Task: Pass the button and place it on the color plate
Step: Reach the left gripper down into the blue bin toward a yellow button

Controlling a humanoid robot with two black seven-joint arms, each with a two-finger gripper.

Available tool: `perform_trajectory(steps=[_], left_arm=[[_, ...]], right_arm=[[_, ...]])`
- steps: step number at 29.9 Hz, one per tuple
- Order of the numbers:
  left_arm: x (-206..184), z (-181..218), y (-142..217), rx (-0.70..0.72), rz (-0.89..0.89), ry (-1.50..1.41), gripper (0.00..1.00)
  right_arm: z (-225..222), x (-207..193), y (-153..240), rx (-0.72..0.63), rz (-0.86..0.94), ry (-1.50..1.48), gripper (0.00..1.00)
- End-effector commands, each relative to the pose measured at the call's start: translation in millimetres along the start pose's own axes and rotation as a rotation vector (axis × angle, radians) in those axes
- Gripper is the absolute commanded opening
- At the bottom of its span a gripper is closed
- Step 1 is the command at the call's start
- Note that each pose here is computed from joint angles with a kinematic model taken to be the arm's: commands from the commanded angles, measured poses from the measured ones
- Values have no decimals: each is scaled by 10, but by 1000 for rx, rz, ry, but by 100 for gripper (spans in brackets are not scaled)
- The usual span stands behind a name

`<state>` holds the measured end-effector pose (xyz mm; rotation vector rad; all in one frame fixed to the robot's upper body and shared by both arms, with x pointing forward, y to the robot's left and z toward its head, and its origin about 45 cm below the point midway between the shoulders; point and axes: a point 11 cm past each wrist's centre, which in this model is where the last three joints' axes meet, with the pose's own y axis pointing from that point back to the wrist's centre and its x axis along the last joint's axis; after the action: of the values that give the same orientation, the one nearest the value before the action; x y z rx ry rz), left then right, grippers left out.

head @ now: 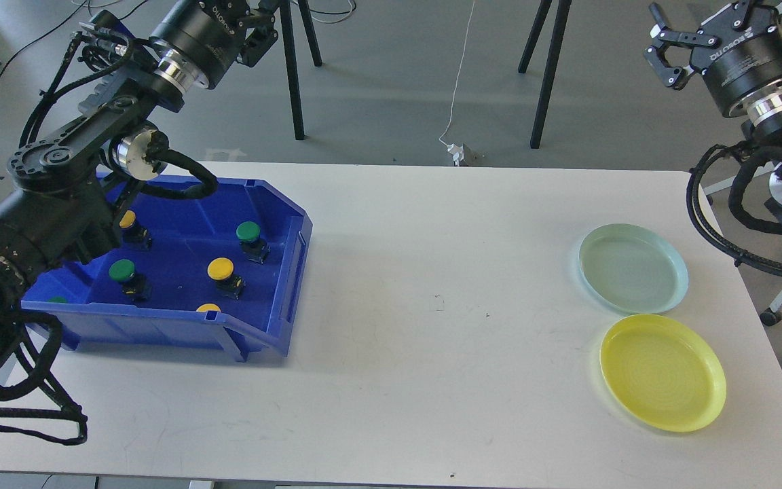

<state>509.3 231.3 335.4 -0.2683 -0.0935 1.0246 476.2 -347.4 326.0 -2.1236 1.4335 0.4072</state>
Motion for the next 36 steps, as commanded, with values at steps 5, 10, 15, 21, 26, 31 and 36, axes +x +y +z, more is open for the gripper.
perform_trajectory(steps=[5,10,15,21,26,31,36], left_arm=[[77,36,117,-1,-65,54,100],[177,155,79,-115,30,210,100],[-238,207,165,-237,-54,401,100],[-809,630,133,-240,-296,109,100],[-1012,354,285,16,-420,-443,100],[-805,233,431,225,-604,-873,100],[-195,47,773,444,-742,-1287,100]], right_arm=[[53,60,70,8,14,-20,99],[-24,75,62,40,21,-28,99],[30,113,108,48,33,-39,99],[226,255,302,25,78,-75,99],[205,322,354,37,97,-76,99],[179,390,416,43,116,-72,99],[227,449,499,32,133,-73,99]])
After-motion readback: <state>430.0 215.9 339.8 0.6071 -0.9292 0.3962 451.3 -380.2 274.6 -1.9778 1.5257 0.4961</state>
